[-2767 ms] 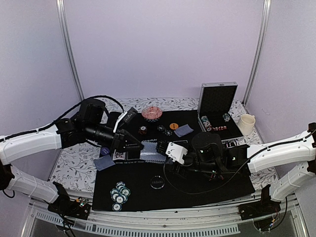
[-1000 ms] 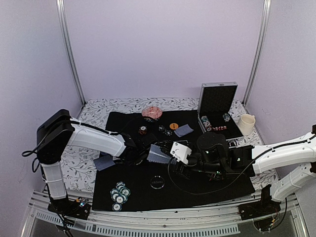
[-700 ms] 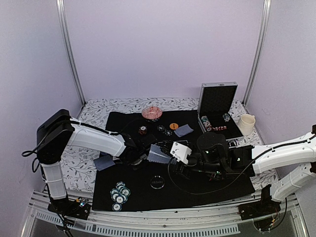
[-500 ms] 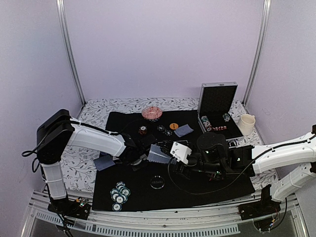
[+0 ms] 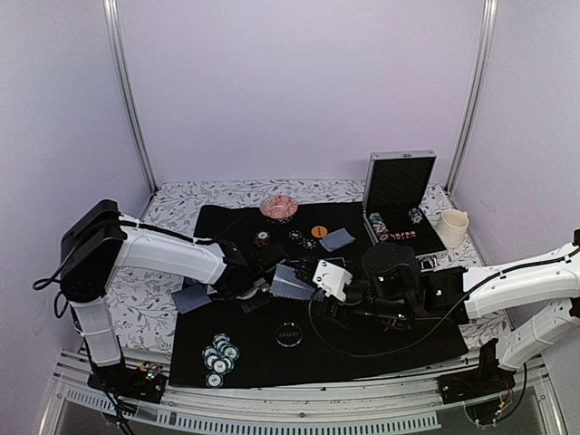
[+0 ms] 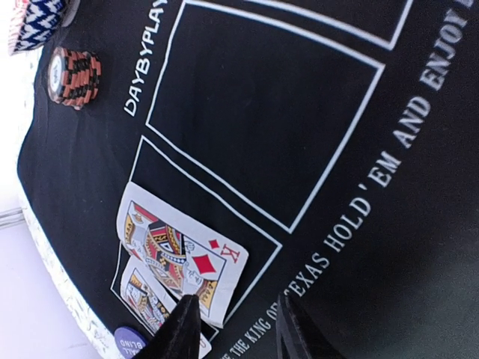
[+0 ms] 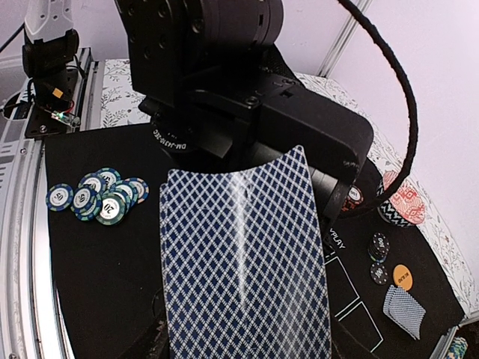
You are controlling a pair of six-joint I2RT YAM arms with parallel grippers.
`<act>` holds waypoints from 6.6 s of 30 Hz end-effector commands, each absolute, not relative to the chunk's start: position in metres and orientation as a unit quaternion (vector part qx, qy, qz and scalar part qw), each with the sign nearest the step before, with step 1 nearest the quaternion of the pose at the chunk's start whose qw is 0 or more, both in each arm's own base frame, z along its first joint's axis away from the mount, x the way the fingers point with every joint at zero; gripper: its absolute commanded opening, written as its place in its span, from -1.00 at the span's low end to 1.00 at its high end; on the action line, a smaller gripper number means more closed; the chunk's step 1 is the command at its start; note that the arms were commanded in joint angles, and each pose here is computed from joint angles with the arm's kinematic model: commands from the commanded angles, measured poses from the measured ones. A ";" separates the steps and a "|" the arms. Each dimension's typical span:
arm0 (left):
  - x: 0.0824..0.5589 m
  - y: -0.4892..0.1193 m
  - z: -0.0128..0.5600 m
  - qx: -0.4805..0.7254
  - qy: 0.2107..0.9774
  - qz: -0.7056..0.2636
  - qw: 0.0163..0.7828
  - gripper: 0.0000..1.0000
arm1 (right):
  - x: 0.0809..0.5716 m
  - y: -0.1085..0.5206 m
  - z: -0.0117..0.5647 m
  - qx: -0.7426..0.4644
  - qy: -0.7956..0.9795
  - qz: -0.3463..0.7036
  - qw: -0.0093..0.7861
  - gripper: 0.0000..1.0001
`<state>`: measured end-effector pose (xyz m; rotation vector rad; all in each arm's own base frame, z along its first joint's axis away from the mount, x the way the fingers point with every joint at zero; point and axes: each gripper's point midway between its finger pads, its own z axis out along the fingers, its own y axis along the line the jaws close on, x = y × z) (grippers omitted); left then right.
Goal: Distribute texas hold em gaming equipment
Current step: Flop the poker card into the community card area, then adjust the poker card in the community card area, then pick up the poker card from the face-down deck piles.
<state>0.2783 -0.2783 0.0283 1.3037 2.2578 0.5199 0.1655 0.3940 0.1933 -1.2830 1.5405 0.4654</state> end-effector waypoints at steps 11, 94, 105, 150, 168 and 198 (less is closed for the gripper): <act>0.281 -0.279 0.083 0.425 0.859 0.052 0.282 -0.19 | 0.166 0.385 0.209 -0.520 0.639 0.199 0.531 -0.01; 0.289 -0.233 0.012 0.359 0.915 0.114 0.146 -0.50 | 0.162 0.377 0.216 -0.516 0.641 0.204 0.531 -0.01; 0.285 -0.252 0.023 0.358 0.919 0.065 0.152 -0.50 | 0.162 0.376 0.215 -0.516 0.642 0.202 0.530 -0.01; 0.290 -0.231 0.028 0.375 0.907 0.110 0.158 -0.51 | 0.162 0.368 0.220 -0.508 0.647 0.203 0.532 -0.01; 0.211 -0.340 0.261 0.428 0.738 -0.385 0.351 0.70 | 0.153 0.376 0.230 -0.514 0.631 0.230 0.534 -0.01; 0.193 -0.362 0.216 0.402 0.753 -0.459 0.246 0.30 | 0.151 0.389 0.229 -0.528 0.620 0.227 0.535 -0.01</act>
